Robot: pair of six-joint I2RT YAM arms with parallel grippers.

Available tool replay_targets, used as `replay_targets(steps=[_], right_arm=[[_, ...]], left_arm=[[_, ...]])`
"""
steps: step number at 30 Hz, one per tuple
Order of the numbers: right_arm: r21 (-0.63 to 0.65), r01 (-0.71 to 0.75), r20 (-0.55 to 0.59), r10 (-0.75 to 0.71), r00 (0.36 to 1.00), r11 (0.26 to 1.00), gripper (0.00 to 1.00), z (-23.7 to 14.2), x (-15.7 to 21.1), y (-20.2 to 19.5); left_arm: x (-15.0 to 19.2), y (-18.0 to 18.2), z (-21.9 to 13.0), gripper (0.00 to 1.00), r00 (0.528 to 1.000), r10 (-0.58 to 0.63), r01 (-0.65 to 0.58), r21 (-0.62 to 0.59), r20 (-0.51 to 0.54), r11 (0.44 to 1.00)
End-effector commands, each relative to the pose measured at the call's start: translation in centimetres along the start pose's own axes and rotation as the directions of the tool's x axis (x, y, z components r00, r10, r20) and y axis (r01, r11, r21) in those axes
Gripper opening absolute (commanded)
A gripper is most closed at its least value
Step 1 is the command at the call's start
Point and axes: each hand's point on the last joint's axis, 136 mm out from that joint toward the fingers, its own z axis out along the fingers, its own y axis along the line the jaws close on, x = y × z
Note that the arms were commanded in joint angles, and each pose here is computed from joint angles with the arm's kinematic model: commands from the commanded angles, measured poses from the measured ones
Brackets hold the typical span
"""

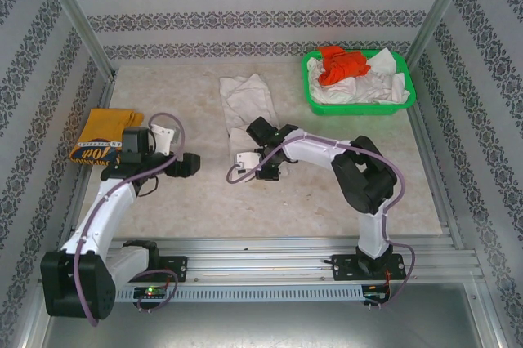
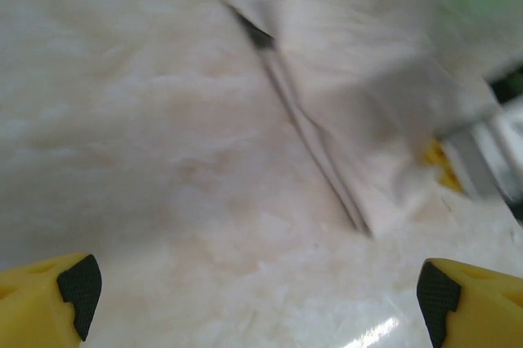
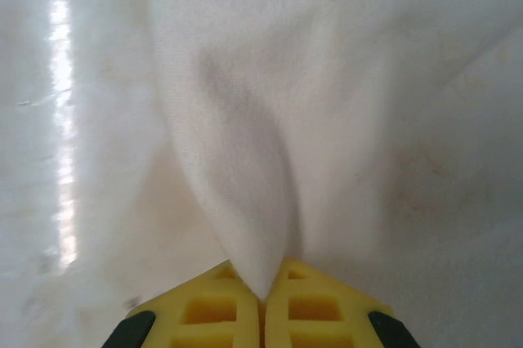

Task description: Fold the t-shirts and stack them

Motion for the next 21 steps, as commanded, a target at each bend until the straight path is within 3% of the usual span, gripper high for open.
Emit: replay_targets(steps=[1,5,9,11,15,21], right_arm=[[-0.064,-0.018,0.026,0.019,0.999,0.998,0.00,-2.3,-0.7,3.2],[-0.059,-0.034,0.040,0.037,0.999,0.998,0.00,-3.6,-1.0,4.6],[-0.058,-0.051,0.047,0.054,0.997,0.997,0.00,-4.8,-0.8,5.9],[-0.067,-0.051,0.051,0.055,0.997,0.996,0.00,-5.6,-0.7,6.6],[-0.061,-0.038,0.073,0.042,0.996,0.997,0.00,-7.5,-0.8,7.3],[-0.013,-0.020,0.103,0.022,0.994,1.000,0.00,-9.3,-1.2,6.9]], left_arm=[[-0.2,1.7,0.1,1.00,0.962,-0.272,0.263,-0.148,-0.039,0.953],[-0.9,0.9,2.4,1.00,0.930,-0.366,0.355,-0.150,-0.047,0.923],[-2.8,-0.7,5.7,1.00,0.875,-0.484,0.484,-0.002,0.008,0.875],[-3.4,-1.0,7.4,0.95,0.859,-0.512,0.512,0.028,0.006,0.859],[-4.6,-2.9,10.7,0.92,0.885,-0.462,0.465,0.094,-0.056,0.880],[-6.0,-3.9,15.6,0.74,0.891,-0.446,0.453,0.097,-0.092,0.886]])
